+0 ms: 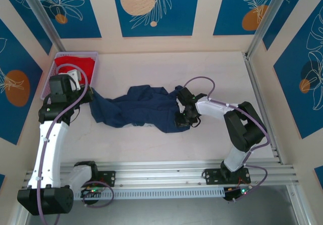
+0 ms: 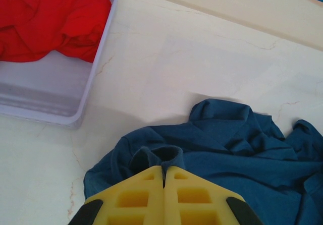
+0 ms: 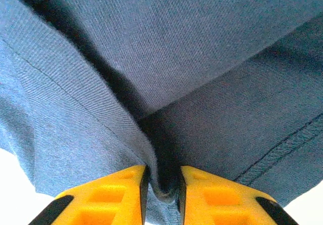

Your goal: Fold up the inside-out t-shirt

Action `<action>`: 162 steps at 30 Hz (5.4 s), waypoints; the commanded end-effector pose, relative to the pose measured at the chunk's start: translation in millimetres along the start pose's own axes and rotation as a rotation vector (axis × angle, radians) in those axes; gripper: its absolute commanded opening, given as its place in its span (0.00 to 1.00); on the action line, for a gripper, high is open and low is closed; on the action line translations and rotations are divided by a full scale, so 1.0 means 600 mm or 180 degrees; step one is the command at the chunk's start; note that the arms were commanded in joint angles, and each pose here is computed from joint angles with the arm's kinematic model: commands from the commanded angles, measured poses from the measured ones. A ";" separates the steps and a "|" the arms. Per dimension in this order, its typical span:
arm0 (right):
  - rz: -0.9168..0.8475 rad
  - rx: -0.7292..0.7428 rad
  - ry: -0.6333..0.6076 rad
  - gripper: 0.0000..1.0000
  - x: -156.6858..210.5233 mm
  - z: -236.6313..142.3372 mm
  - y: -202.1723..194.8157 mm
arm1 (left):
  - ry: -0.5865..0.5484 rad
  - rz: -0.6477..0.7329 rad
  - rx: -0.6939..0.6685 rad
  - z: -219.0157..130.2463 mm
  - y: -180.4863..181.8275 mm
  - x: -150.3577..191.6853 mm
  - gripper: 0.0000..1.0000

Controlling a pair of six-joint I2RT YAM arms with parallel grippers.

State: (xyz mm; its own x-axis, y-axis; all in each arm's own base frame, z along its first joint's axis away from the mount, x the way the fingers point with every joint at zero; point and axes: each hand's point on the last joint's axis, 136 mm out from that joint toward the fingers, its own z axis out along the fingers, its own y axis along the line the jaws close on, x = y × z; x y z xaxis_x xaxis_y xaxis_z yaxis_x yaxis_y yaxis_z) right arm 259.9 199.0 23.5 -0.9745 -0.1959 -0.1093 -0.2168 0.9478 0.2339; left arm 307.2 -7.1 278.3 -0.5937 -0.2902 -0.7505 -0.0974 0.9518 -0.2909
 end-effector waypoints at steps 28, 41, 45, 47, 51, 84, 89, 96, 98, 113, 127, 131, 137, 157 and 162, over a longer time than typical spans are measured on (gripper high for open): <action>0.0086 -0.0362 -0.4111 0.00 -0.035 -0.801 -0.027 | -0.2166 0.0462 0.0276 -0.380 -0.122 -0.324 0.00; 0.0012 0.0004 -0.5067 0.00 0.083 -0.977 -0.014 | -0.2879 0.0789 -0.0113 -0.526 -0.131 -0.399 0.00; 0.0073 0.0269 -0.5165 0.00 0.060 -0.989 -0.034 | -0.2821 0.0788 0.0025 -0.474 -0.146 -0.445 0.00; 0.0123 0.0456 -0.5095 0.00 0.021 -0.976 -0.052 | -0.2631 0.0762 0.0105 -0.401 -0.149 -0.470 0.00; 0.0182 0.0818 -0.4840 0.00 -0.085 -0.923 -0.097 | -0.2194 0.0732 0.0319 -0.230 -0.159 -0.503 0.00; 0.1968 0.0493 -0.1122 0.57 0.027 -0.191 -0.240 | 0.0470 0.2072 0.2528 0.137 -0.506 0.248 0.75; 0.2282 0.0565 -0.0951 0.55 0.074 -0.163 -0.269 | 0.0339 0.3414 0.2888 0.115 -0.596 0.437 0.75; 0.2400 0.0391 -0.0753 0.52 0.085 -0.135 -0.269 | 0.0689 0.4137 0.2827 0.187 -0.631 0.595 0.74; 0.2410 0.0398 -0.0715 0.52 0.081 -0.132 -0.275 | 0.0690 0.4215 0.2553 0.222 -0.624 0.605 0.70; 0.1853 0.0247 -0.0500 0.05 -0.008 -0.109 -0.256 | 0.1077 0.3732 0.1965 0.245 -0.472 0.530 0.00; 0.1234 0.0152 -0.0387 0.38 -0.029 -0.132 -0.153 | 0.1457 0.2966 0.2388 0.210 -0.446 0.514 0.00; 0.1158 -0.0033 -0.0260 0.46 0.022 -0.108 -0.091 | 0.1483 0.2949 0.2417 0.210 -0.448 0.517 0.00; 0.1154 0.0101 -0.0007 0.61 0.077 -0.063 -0.068 | 0.1540 0.2937 0.2445 0.210 -0.449 0.524 0.00; 0.1591 0.0706 -0.0127 0.03 0.092 -0.116 -0.198 | 0.1497 0.2882 0.2462 0.197 -0.444 0.512 0.00; 0.1520 0.0552 -0.0366 0.00 0.073 -0.153 -0.199 | 0.1519 0.2822 0.2534 0.193 -0.451 0.512 0.00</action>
State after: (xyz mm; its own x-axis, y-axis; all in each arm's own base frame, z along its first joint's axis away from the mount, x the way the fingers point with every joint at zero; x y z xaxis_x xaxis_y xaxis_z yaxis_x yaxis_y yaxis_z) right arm 235.2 53.9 59.9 -0.9413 0.3209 -0.1050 0.3129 0.9459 0.0856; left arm 248.6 -364.5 47.8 -0.4346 0.6503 -0.6230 0.8838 0.4411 -0.1561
